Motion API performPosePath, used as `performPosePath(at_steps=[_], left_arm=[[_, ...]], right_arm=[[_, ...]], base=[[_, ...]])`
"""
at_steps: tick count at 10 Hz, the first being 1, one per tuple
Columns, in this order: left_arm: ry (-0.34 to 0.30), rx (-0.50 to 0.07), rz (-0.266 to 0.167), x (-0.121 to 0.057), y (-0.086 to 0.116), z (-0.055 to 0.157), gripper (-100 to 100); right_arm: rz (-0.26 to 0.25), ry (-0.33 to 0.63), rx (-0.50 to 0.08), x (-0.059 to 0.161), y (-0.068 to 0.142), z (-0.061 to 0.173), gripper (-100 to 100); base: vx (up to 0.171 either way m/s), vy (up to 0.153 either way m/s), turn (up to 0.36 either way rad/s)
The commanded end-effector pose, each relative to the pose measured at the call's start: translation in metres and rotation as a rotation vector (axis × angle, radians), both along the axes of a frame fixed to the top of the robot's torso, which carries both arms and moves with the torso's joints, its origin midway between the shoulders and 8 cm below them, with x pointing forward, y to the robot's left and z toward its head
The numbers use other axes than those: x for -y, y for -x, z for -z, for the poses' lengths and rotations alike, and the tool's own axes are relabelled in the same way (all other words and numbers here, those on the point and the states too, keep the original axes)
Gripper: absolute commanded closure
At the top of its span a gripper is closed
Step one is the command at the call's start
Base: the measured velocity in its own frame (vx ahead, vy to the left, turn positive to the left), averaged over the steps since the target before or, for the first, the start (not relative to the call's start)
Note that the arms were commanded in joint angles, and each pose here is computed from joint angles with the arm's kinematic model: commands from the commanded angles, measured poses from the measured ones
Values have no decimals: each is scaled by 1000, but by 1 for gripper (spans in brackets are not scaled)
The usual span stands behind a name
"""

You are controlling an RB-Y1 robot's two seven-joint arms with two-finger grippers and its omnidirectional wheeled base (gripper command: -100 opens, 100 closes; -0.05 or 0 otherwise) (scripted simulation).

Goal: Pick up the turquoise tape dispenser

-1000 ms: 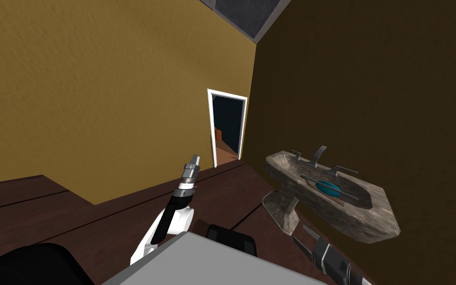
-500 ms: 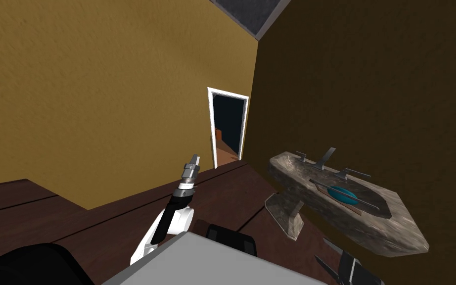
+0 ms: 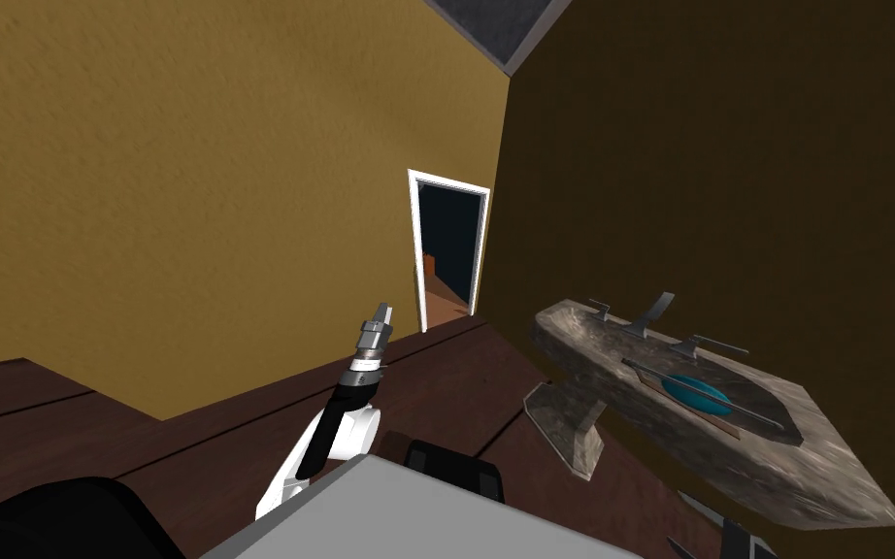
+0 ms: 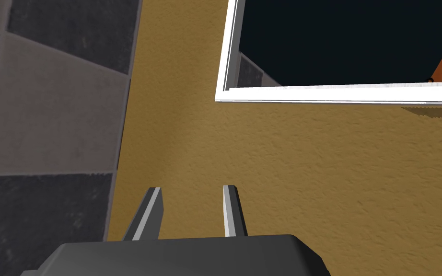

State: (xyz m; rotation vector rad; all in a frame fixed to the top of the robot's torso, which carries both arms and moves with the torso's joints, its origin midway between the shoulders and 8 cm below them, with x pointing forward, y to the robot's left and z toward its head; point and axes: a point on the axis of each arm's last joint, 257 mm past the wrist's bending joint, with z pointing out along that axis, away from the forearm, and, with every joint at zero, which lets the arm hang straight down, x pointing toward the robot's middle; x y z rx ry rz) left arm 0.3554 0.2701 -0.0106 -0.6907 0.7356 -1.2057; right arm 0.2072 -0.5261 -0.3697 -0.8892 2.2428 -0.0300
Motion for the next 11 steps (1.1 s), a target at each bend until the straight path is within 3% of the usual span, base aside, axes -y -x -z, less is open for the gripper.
performPosePath(at_steps=[1, 2, 4, 5, 6, 7, 8, 9, 11], left_arm=[[0, 0, 0, 0, 0, 0, 0], [0, 0, 0, 0, 0, 0, 0], [0, 0, 0, 0, 0, 0, 0], [0, 0, 0, 0, 0, 0, 0], [0, 0, 0, 0, 0, 0, 0], [0, 0, 0, 0, 0, 0, 0], [0, 0, 0, 0, 0, 0, 0], [0, 0, 0, 0, 0, 0, 0], [0, 0, 0, 0, 0, 0, 0]], right_arm=[[-4, 92, -36, 35, 9, -6, -100], [-17, 107, -41, 39, 7, -10, -100], [-26, 258, -103, 96, 24, -23, -100], [-39, 278, -109, 102, 21, -29, -100], [-43, 353, -138, 130, 28, -40, -100], [-48, 359, -139, 131, 26, -42, -100], [-47, 428, -164, 158, 31, -54, -100], [-55, 437, -166, 159, 29, -58, -100], [-56, 565, -206, 205, 32, -88, -100]], base=[[89, 72, -20], [79, 69, -7], [88, 107, -17], [111, 130, -21], [111, 104, -11], [79, 61, -17], [79, 68, -6], [65, 63, -10], [100, 84, -9]])
